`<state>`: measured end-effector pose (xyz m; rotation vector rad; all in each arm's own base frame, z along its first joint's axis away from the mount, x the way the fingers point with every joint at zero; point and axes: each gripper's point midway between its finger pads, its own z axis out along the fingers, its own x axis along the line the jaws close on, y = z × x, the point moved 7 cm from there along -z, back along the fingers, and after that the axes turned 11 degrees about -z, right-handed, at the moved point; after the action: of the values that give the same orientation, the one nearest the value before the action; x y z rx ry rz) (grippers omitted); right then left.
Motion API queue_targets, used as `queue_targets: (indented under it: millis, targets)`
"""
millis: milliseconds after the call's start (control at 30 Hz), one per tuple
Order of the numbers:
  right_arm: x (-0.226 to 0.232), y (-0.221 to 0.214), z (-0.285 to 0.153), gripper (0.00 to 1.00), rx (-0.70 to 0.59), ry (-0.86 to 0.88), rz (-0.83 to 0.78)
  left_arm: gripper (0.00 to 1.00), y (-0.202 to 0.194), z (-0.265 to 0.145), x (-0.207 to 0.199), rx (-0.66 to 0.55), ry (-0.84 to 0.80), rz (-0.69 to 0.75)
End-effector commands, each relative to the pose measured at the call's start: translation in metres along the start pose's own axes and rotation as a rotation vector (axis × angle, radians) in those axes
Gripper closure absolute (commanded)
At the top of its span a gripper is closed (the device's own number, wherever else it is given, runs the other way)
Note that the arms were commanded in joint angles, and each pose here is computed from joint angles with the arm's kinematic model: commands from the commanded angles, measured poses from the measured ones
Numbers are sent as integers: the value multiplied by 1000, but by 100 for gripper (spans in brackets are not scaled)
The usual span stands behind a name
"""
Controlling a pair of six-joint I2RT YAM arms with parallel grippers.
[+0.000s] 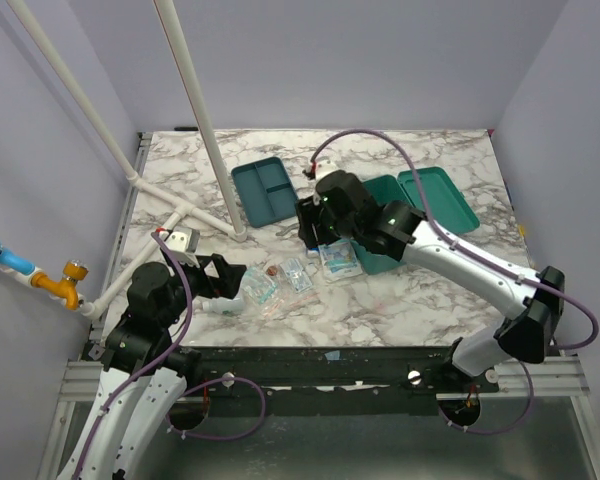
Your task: Organize the medicine kit
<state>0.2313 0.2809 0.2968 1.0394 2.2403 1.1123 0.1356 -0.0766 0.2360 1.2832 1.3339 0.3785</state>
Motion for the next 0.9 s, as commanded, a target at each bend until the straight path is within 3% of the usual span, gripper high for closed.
queue_targets:
  millis: [0,433,867]
  targets:
    - [37,-34,33,38,97,47,30,1,2,-2,1,-17,17,8]
    - [62,-107,91,38,241,-16,93,1,2,-1,2,-12,23,9]
    - [64,-141,130,40,296,-105,122,1,1,-1,2,-7,25,9]
